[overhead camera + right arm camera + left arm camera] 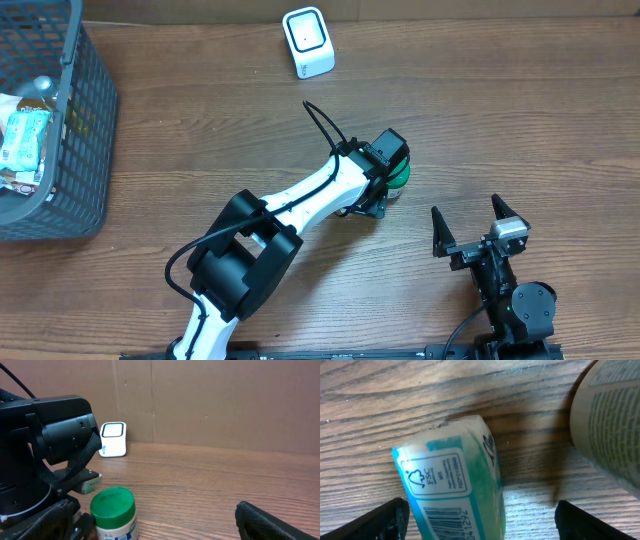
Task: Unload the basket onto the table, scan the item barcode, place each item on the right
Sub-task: 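Lower the tissue pack beside the jar and release it, then move the left gripper back over the grey basket, then reach into the basket and grasp the yellow Vim bottle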
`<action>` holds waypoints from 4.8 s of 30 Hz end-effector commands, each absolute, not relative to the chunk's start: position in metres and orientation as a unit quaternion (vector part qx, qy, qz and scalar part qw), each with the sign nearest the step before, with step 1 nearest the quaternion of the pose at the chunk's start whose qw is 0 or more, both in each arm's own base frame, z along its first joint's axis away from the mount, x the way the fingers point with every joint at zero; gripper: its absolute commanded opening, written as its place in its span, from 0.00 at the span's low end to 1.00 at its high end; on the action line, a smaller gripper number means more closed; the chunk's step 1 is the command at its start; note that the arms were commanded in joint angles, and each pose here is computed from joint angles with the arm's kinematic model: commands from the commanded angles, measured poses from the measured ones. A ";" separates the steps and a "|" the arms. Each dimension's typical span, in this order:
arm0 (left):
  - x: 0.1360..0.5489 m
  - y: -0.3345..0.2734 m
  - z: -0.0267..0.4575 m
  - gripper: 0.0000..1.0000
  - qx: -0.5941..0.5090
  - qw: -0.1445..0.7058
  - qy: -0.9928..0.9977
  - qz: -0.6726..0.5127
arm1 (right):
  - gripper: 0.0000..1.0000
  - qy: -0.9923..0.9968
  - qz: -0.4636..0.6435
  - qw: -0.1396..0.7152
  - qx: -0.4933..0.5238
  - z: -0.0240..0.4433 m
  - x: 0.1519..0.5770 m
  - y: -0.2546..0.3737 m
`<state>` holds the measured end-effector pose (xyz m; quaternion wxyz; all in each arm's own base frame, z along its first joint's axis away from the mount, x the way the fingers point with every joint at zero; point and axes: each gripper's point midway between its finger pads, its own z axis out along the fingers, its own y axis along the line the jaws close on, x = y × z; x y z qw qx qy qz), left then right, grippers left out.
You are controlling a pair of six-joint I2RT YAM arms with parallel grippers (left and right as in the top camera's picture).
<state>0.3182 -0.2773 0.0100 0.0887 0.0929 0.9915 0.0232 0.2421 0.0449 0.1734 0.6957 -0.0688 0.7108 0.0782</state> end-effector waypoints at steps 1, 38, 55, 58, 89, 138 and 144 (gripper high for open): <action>0.318 -0.271 0.009 0.98 0.087 0.086 0.992 0.036 | 1.00 0.711 0.072 0.697 -0.066 0.171 0.243 0.043; 0.384 -0.221 0.186 1.00 0.022 0.230 0.972 -0.033 | 1.00 0.711 0.072 0.697 -0.066 0.171 0.243 0.043; 0.444 0.069 0.424 1.00 -0.098 0.554 0.794 0.231 | 1.00 0.711 0.072 0.697 -0.066 0.171 0.243 0.043; 0.448 0.106 0.426 1.00 -0.115 0.573 0.793 0.172 | 1.00 0.711 0.072 0.697 -0.066 0.171 0.243 0.043; 0.485 0.272 0.252 0.99 -0.193 0.376 0.906 -0.007 | 1.00 0.711 0.072 0.697 -0.066 0.171 0.243 0.043; 0.483 0.292 0.128 0.44 -0.217 0.249 0.944 0.002 | 1.00 0.711 0.072 0.697 -0.066 0.171 0.243 0.043; 0.483 0.302 0.168 0.29 -0.236 0.282 0.929 0.036 | 1.00 0.711 0.072 0.696 -0.066 0.171 0.243 0.043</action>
